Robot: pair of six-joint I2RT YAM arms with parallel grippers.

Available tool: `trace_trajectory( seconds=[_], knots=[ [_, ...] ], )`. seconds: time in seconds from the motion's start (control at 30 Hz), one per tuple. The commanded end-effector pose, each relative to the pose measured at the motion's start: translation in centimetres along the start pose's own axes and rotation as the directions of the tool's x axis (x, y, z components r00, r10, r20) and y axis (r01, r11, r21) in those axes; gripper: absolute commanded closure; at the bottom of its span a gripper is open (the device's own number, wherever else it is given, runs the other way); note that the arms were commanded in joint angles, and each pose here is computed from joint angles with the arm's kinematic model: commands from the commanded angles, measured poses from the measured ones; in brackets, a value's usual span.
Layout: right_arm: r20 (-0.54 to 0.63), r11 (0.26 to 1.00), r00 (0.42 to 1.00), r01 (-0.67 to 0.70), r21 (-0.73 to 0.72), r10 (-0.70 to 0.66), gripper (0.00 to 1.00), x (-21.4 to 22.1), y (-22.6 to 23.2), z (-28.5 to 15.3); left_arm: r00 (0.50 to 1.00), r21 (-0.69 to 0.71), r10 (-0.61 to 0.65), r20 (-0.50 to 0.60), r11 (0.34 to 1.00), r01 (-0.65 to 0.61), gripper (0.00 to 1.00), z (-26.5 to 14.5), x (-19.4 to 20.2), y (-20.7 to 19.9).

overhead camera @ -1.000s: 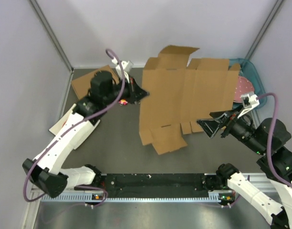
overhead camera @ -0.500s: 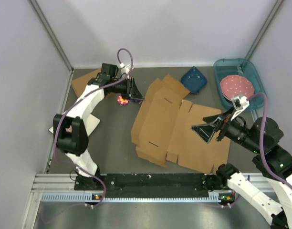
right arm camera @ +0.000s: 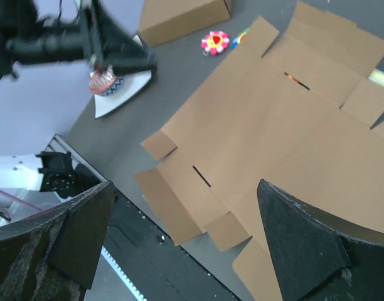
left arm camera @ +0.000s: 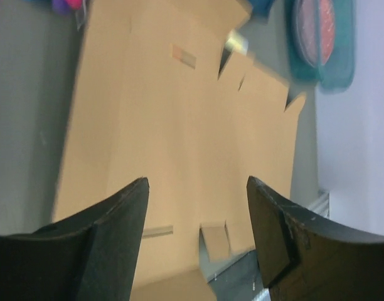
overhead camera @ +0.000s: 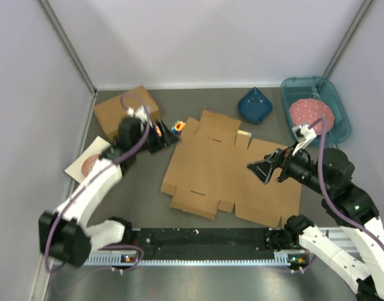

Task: Fold the paper box

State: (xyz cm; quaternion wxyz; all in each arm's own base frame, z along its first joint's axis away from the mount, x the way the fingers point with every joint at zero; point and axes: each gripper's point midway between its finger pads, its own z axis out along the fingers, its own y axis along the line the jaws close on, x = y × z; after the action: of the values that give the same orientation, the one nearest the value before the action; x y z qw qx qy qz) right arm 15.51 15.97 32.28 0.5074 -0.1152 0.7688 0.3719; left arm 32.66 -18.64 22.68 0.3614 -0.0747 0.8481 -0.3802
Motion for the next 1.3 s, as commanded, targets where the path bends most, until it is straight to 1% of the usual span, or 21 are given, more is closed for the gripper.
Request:
trace_trajectory(
  seconds=[0.0, 0.03, 0.07, 0.1, 0.13, 0.17, 0.2, 0.3, 0.37, 0.4, 0.47, 0.5, 0.53, 0.63, 0.77, 0.83, 0.9, 1.0, 1.03, 1.17, 1.27],
  knots=[
    [0.013, 1.000, 1.000, -0.005, 0.017, 0.004, 0.04, -0.3, -0.7, 1.5, 0.982, -0.189, -0.153, 0.107, 0.967, 0.171, 0.28, -1.2, 6.9, 3.9],
    [0.011, 1.000, 1.000, -0.011, 0.018, 0.011, 0.04, -0.2, -0.7, 1.7, 0.972, -0.166, -0.204, 0.120, 0.961, 0.222, 0.23, -2.5, 8.2, 3.4],
    [0.007, 1.000, 1.000, -0.015, 0.021, 0.015, 0.04, 0.0, -0.9, 1.9, 0.964, -0.246, -0.210, 0.163, 0.938, 0.246, 0.23, -2.9, 9.4, 6.3],
    [0.006, 1.000, 1.000, -0.021, 0.020, 0.020, 0.04, 0.1, -0.9, 1.9, 0.958, -0.280, -0.217, 0.187, 0.923, 0.264, 0.23, -3.7, 9.8, 7.4],
    [0.002, 0.999, 1.000, -0.024, 0.022, 0.024, 0.04, 0.3, -1.0, 2.0, 0.943, -0.273, -0.235, 0.236, 0.915, 0.297, 0.13, -4.9, 9.5, 7.6],
    [-0.003, 0.999, 1.000, -0.031, 0.030, 0.031, 0.04, 0.6, -1.3, 2.1, 0.936, -0.315, -0.219, 0.277, 0.899, 0.304, 0.11, -5.4, 9.5, 9.1],
    [-0.002, 0.999, 0.999, -0.032, 0.029, 0.032, 0.04, 0.7, -1.3, 2.2, 0.936, -0.345, -0.212, 0.279, 0.888, 0.304, 0.09, -6.1, 9.9, 9.8],
    [-0.002, 0.999, 0.999, -0.043, 0.031, 0.043, 0.04, 1.0, -1.5, 2.4, 0.934, -0.354, -0.192, 0.300, 0.887, 0.296, 0.05, -6.8, 10.3, 10.7],
    [-0.005, 0.998, 0.999, -0.052, 0.035, 0.052, 0.04, 1.2, -1.6, 2.5, 0.938, -0.357, -0.198, 0.285, 0.886, 0.295, 0.04, -6.4, 11.1, 11.3],
    [-0.004, 0.998, 0.999, -0.053, 0.034, 0.053, 0.04, 1.3, -1.6, 2.5, 0.949, -0.367, -0.212, 0.234, 0.885, 0.288, 0.03, -5.8, 12.8, 12.2],
    [-0.005, 0.998, 0.998, -0.057, 0.037, 0.057, 0.04, 1.5, -1.7, 2.6, 0.951, -0.308, -0.232, 0.205, 0.907, 0.288, 0.03, -4.5, 13.5, 11.6],
    [-0.003, 0.998, 0.998, -0.058, 0.037, 0.058, 0.04, 1.5, -1.8, 2.5, 0.955, -0.317, -0.258, 0.143, 0.903, 0.292, 0.04, -3.8, 15.5, 12.5],
    [-0.004, 0.998, 0.998, -0.058, 0.040, 0.058, 0.04, 1.6, -1.8, 2.5, 0.952, -0.263, -0.270, 0.142, 0.917, 0.299, 0.04, -3.0, 15.3, 11.6],
    [-0.001, 0.997, 0.998, -0.060, 0.040, 0.061, 0.04, 1.8, -1.9, 2.4, 0.952, -0.255, -0.292, 0.093, 0.917, 0.306, 0.07, -1.9, 16.8, 12.2],
    [0.004, 0.997, 0.998, -0.062, 0.044, 0.062, 0.04, 2.0, -2.0, 2.0, 0.957, -0.166, -0.258, 0.130, 0.946, 0.277, 0.11, -0.9, 15.3, 10.9],
    [0.003, 0.997, 0.998, -0.061, 0.048, 0.061, 0.04, 2.1, -2.1, 2.0, 0.966, -0.149, -0.239, 0.101, 0.956, 0.252, 0.12, -0.5, 15.6, 10.5],
    [-0.004, 0.997, 0.998, -0.062, 0.052, 0.063, 0.04, 2.3, -2.2, 2.1, 0.970, -0.113, -0.229, 0.079, 0.965, 0.237, 0.15, 0.2, 15.6, 9.8],
    [-0.007, 0.996, 0.998, -0.062, 0.059, 0.062, 0.04, 2.4, -2.4, 2.1, 0.973, -0.096, -0.231, 0.013, 0.968, 0.231, 0.27, 1.0, 16.8, 9.6],
    [-0.007, 0.996, 0.998, -0.060, 0.059, 0.061, 0.04, 2.4, -2.4, 2.1, 0.973, -0.101, -0.230, -0.002, 0.968, 0.228, 0.37, 1.2, 17.1, 9.8],
    [-0.006, 0.996, 0.998, -0.059, 0.065, 0.060, 0.04, 2.3, -2.4, 2.0, 0.977, -0.098, -0.212, -0.034, 0.973, 0.208, 0.67, 1.3, 18.1, 10.2],
    [-0.004, 0.996, 0.998, -0.057, 0.065, 0.058, 0.04, 2.1, -2.3, 1.9, 0.987, -0.021, -0.160, -0.025, 0.987, 0.160, 0.78, 0.9, 16.8, 8.2]
  ],
)
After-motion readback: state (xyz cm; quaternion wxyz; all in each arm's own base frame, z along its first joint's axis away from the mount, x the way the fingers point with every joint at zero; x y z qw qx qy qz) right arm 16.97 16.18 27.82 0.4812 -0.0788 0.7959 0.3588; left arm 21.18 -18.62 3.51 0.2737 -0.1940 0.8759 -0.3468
